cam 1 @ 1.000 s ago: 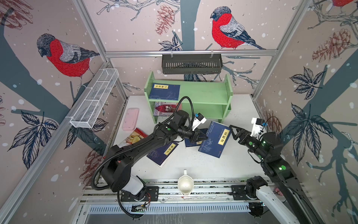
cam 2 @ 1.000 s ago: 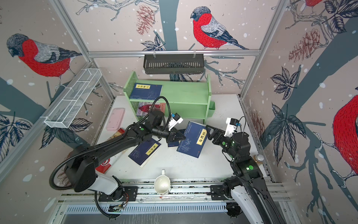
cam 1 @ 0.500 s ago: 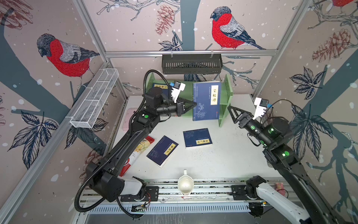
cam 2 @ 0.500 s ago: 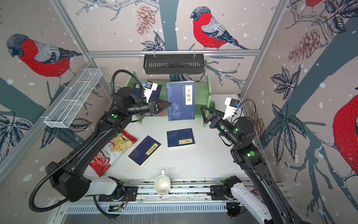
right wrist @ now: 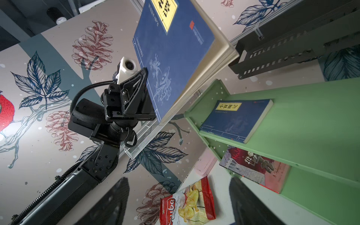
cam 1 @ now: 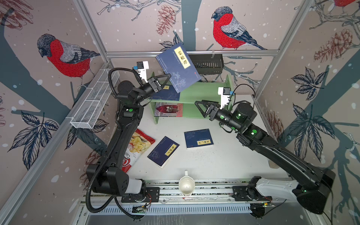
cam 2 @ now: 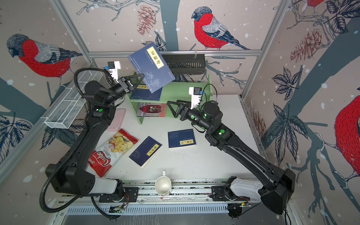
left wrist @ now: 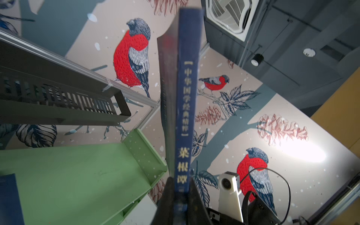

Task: Stacking books/files
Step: Pass the book.

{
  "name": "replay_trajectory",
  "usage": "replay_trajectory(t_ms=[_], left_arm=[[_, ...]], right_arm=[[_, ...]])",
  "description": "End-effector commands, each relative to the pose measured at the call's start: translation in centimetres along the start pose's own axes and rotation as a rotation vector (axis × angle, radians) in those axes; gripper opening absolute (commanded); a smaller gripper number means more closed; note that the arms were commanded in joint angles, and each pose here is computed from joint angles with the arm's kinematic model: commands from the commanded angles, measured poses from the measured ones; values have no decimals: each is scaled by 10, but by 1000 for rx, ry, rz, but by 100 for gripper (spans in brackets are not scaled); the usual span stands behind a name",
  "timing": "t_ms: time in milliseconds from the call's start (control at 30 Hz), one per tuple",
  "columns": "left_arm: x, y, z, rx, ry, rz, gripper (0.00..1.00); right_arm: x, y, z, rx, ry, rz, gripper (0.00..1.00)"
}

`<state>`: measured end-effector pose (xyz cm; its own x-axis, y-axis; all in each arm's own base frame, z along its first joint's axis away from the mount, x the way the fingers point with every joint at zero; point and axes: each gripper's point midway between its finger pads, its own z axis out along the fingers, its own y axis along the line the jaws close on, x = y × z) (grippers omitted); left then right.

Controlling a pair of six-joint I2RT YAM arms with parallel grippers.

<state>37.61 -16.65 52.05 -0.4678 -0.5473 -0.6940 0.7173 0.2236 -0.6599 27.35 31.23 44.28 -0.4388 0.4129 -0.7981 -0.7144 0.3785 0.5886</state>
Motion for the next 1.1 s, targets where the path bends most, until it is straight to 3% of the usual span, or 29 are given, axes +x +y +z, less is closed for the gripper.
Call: replay_trajectory(t_ms=[0, 367, 767, 967, 1067], left_arm=[[-19, -11, -10, 58, -75, -20, 0], [-19, 3, -27, 49, -132, -93, 0], [-3, 21, -41, 19, -151, -217, 0], [3, 23, -47, 23, -165, -265, 0], [6, 22, -50, 24, -168, -276, 0]], right_arm=[[-16, 20, 8, -108, -74, 19, 82], [7, 18, 58, -228, -32, 88, 83], [3, 11, 109, -317, -34, 133, 83], [5, 3, 142, -335, -13, 155, 76], [5, 2, 151, -352, -13, 160, 62]])
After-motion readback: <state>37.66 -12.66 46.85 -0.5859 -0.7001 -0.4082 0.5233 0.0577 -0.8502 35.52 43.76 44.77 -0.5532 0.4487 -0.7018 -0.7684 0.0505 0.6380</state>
